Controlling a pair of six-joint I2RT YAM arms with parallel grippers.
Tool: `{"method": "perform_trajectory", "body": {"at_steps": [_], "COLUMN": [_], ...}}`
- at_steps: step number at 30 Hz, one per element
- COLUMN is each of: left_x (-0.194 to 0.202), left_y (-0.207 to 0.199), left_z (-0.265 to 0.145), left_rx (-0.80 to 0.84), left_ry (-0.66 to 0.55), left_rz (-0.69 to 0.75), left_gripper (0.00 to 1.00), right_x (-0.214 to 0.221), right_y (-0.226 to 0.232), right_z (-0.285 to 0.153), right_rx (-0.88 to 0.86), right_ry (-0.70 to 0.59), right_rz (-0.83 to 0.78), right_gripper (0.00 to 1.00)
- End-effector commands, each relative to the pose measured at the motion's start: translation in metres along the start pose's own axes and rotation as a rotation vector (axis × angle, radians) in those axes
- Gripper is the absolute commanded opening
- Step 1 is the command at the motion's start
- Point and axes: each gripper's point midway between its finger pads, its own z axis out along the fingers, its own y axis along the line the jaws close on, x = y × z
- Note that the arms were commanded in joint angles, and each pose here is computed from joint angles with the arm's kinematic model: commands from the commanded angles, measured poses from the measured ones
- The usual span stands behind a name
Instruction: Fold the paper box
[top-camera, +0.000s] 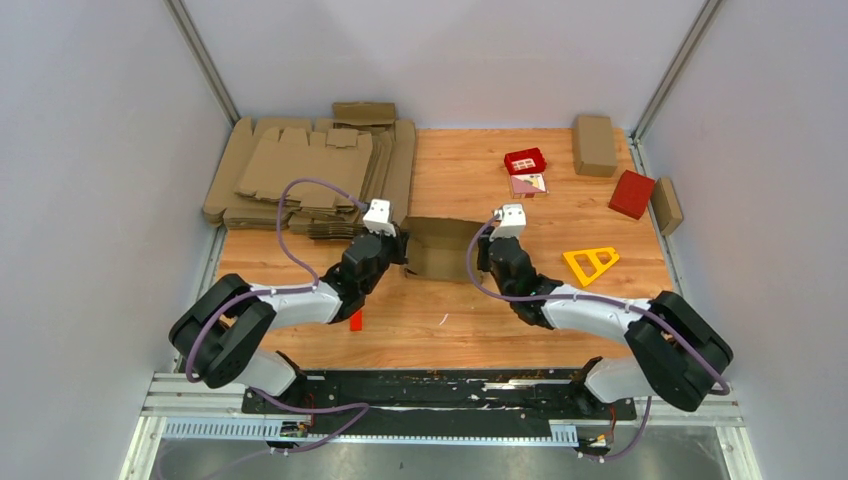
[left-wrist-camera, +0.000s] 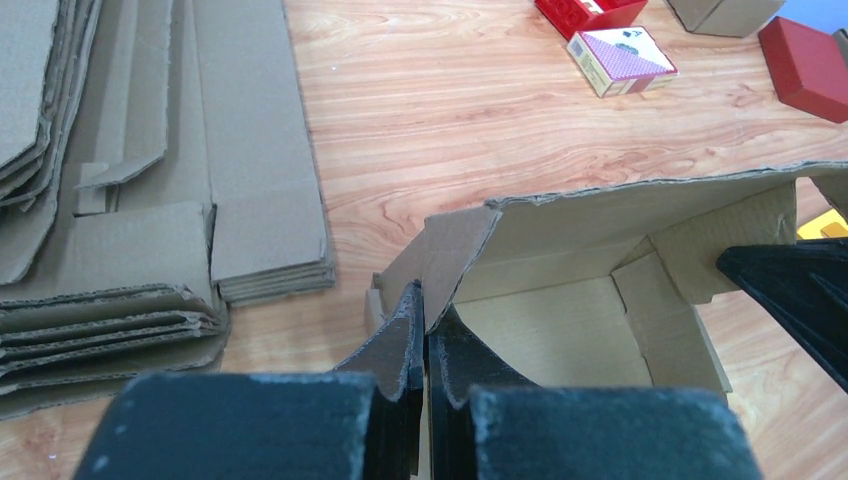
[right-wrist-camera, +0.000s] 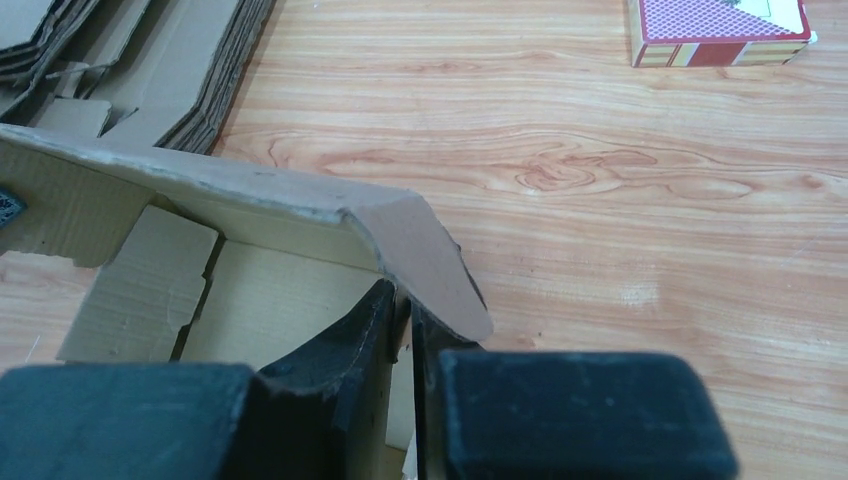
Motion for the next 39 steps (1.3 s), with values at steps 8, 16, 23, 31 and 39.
{"method": "perform_trajectory", "body": {"at_steps": [8,16,23,31,39], "left_x": [0.034,0.039,0.036,0.034,0.033], "left_y": [-0.007,0.001,0.003,0.001,0.001], "left_z": [-0.014,-0.018,-0.018,-0.019,-0.02], "left_rx": [0.045,0.0,-0.021,-0.032,-0.036], "left_ry": [0.064,0.093,0.087,0.084,0.084], "left_rz": [0.007,0.055,0.101,0.134,0.139], "left_gripper": [0.0,0.0,0.0,0.0,0.0], "right_x": [0.011,0.024,0.017,0.031,0.018], "right_y": [0.007,0.003,0.002,0.01,0.029], "right_z": [-0.017,-0.031,-0.047,-0.071,-0.114], "right_rx": [-0.06,-0.105,-0.137,-0.234,-0.445], "right_ry": [0.078,0.115,0.126,0.211,0.198], "right_rz": [0.012,-0.024,-0.027,0.007,0.03], "right_gripper": [0.16,0.19,0.51,0.9,1.0]}}
